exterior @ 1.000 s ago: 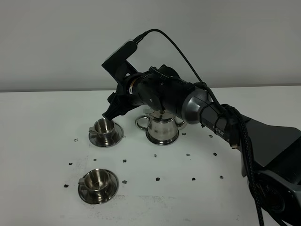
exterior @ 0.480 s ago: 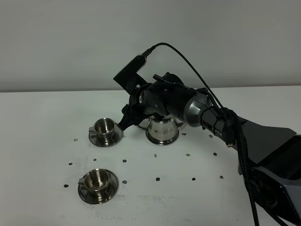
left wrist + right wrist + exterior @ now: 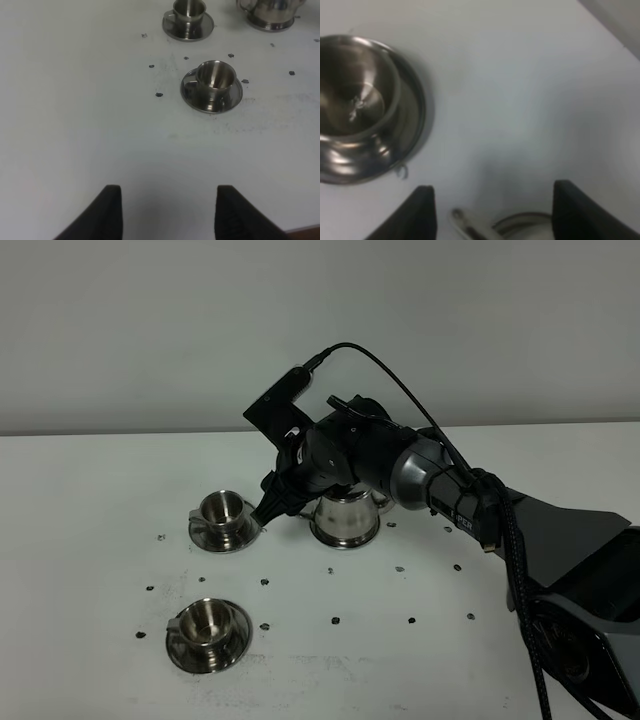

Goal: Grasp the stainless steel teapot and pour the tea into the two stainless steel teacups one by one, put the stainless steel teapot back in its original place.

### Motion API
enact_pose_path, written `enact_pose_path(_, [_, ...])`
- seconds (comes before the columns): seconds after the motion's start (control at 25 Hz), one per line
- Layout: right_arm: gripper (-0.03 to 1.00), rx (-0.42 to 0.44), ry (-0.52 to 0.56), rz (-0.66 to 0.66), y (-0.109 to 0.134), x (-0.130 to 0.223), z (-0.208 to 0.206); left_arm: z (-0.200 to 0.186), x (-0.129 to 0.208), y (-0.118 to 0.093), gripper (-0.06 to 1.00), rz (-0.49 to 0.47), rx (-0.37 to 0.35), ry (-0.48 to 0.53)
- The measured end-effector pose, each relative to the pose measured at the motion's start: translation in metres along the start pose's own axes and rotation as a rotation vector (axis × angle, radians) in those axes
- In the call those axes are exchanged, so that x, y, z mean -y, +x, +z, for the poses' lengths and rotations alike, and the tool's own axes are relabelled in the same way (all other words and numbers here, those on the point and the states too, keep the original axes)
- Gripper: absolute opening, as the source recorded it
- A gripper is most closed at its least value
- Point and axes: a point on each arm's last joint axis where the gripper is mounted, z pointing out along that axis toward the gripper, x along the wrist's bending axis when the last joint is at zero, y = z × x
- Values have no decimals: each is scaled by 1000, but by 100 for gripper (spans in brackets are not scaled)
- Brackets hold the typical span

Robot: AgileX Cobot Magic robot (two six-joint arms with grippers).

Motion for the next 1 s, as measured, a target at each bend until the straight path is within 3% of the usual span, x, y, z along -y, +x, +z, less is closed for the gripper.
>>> enact_pose_path(1.0, [52, -135, 276, -3, 10, 20, -16, 0, 0, 0, 48, 0, 0, 0])
